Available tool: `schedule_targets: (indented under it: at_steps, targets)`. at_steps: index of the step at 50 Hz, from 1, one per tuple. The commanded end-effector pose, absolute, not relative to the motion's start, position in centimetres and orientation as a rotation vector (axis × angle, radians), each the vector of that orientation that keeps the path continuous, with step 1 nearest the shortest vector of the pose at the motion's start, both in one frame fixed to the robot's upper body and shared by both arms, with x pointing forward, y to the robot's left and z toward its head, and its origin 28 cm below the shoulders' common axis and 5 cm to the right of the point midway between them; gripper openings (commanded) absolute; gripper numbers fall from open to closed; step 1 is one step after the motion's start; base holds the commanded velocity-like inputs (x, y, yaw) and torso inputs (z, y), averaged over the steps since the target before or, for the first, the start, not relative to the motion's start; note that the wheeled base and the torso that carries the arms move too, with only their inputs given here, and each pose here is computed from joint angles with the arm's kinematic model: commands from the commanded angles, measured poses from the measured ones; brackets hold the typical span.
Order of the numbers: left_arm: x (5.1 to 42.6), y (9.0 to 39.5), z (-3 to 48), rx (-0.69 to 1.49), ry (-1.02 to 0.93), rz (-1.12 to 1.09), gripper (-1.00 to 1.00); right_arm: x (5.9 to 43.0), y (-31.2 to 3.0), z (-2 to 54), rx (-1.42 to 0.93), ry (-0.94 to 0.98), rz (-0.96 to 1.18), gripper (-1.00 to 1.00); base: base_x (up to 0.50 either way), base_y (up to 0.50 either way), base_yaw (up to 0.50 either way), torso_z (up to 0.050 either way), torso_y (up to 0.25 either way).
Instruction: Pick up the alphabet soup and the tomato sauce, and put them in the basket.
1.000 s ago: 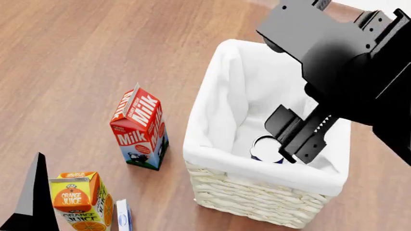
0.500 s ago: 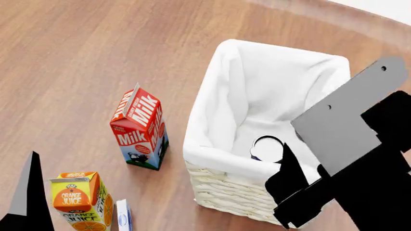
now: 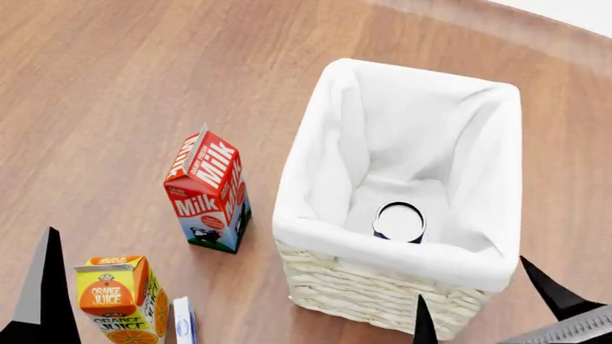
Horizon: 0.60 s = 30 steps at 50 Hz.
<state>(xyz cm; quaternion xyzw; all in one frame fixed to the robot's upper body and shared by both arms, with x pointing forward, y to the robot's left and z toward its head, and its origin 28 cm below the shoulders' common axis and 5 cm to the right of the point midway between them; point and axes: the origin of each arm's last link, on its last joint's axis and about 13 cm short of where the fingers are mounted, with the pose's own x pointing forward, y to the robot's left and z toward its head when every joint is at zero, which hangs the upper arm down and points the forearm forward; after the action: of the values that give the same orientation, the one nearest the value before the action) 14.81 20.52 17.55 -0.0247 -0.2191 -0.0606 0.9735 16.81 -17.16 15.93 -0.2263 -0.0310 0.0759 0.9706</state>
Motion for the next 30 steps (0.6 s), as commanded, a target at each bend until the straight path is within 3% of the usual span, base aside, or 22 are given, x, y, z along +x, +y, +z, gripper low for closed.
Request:
schedule_targets:
  at_steps: [1, 7, 30]
  targets:
    - [14.7, 20.5, 17.6, -0.049, -0.444, -0.123, 1.0, 13.6, -16.5, 12.2, -0.375, -0.13, 0.157, 1.0, 0.0, 0.0, 0.0, 0.0, 0.0]
    - [14.8, 20.4, 17.5, -0.047, -0.444, -0.127, 1.0, 11.7, -16.2, 9.3, -0.378, -0.189, 0.156, 1.0, 0.0, 0.0, 0.0, 0.0, 0.0]
    - [14.8, 20.4, 17.5, -0.046, -0.441, -0.127, 1.0, 8.9, -14.8, 5.0, -0.282, -0.1, 0.342, 1.0, 0.0, 0.0, 0.0, 0.0, 0.0]
